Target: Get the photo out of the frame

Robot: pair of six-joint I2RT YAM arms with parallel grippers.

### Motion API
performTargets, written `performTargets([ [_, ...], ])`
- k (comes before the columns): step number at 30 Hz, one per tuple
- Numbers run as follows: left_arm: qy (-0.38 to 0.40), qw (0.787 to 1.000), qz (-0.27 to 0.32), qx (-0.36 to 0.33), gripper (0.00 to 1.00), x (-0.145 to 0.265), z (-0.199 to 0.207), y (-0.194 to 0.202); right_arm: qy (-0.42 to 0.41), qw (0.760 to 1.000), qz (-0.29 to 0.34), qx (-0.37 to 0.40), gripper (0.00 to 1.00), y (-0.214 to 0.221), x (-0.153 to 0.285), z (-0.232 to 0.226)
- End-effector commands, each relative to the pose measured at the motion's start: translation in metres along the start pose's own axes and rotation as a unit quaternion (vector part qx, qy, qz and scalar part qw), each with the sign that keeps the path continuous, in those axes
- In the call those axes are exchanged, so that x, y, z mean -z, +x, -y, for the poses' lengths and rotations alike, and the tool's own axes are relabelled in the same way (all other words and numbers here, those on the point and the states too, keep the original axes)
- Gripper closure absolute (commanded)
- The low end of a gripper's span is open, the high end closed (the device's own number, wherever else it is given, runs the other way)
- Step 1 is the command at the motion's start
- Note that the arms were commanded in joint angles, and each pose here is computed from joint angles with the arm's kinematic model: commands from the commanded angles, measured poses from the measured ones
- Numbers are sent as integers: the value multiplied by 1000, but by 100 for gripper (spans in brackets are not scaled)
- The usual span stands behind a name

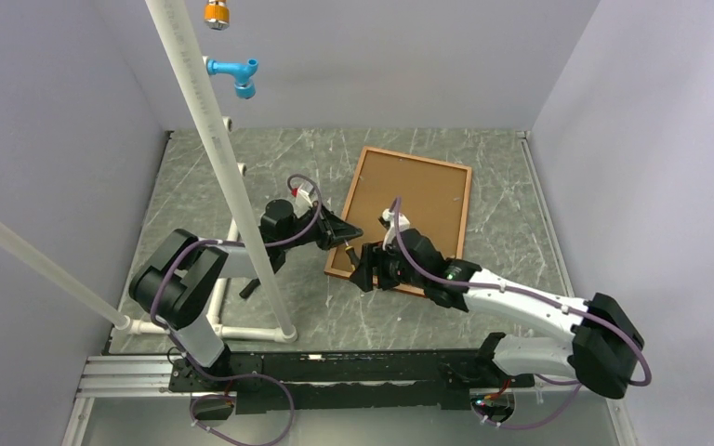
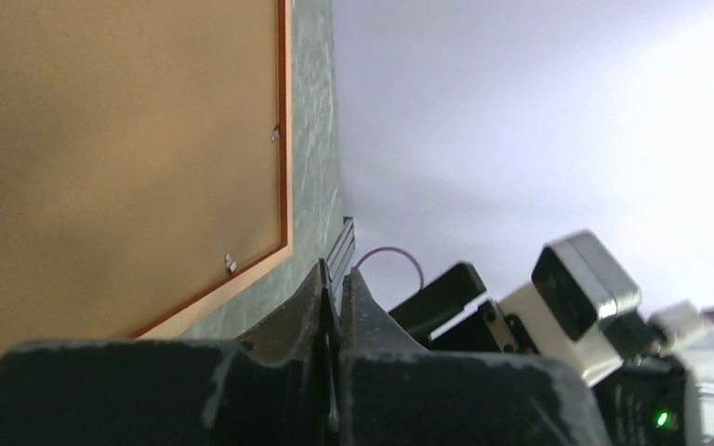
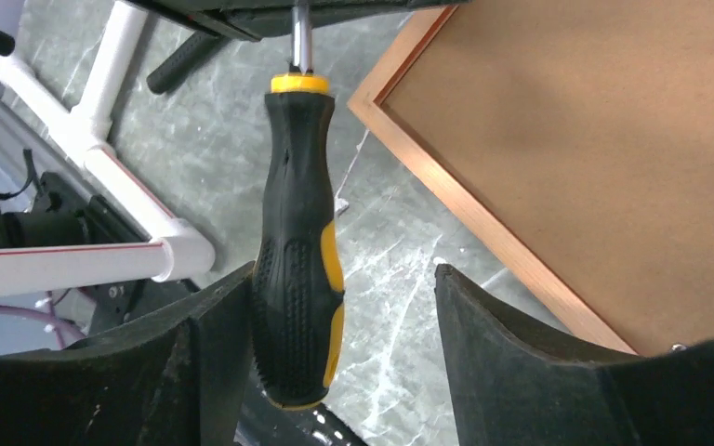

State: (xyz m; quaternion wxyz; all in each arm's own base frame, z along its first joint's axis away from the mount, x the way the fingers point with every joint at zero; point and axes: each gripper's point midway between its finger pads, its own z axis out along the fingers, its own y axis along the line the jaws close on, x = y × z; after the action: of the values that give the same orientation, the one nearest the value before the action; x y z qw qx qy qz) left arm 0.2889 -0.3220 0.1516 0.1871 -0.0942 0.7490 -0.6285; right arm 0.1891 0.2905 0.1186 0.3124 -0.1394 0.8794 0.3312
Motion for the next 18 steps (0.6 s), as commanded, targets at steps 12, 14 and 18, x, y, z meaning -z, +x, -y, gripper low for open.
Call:
performTargets([
  [12, -8, 991, 61, 118, 100, 0, 32, -22, 89, 975, 177, 97, 48, -54, -5, 3],
  [14, -9, 990, 60, 124, 100, -1, 31, -21, 88, 976, 169, 100, 52, -54, -8, 1],
  [18, -14, 990, 60, 125, 100, -1, 31, -17, 83, 978, 167, 97, 53, -53, -9, -2],
])
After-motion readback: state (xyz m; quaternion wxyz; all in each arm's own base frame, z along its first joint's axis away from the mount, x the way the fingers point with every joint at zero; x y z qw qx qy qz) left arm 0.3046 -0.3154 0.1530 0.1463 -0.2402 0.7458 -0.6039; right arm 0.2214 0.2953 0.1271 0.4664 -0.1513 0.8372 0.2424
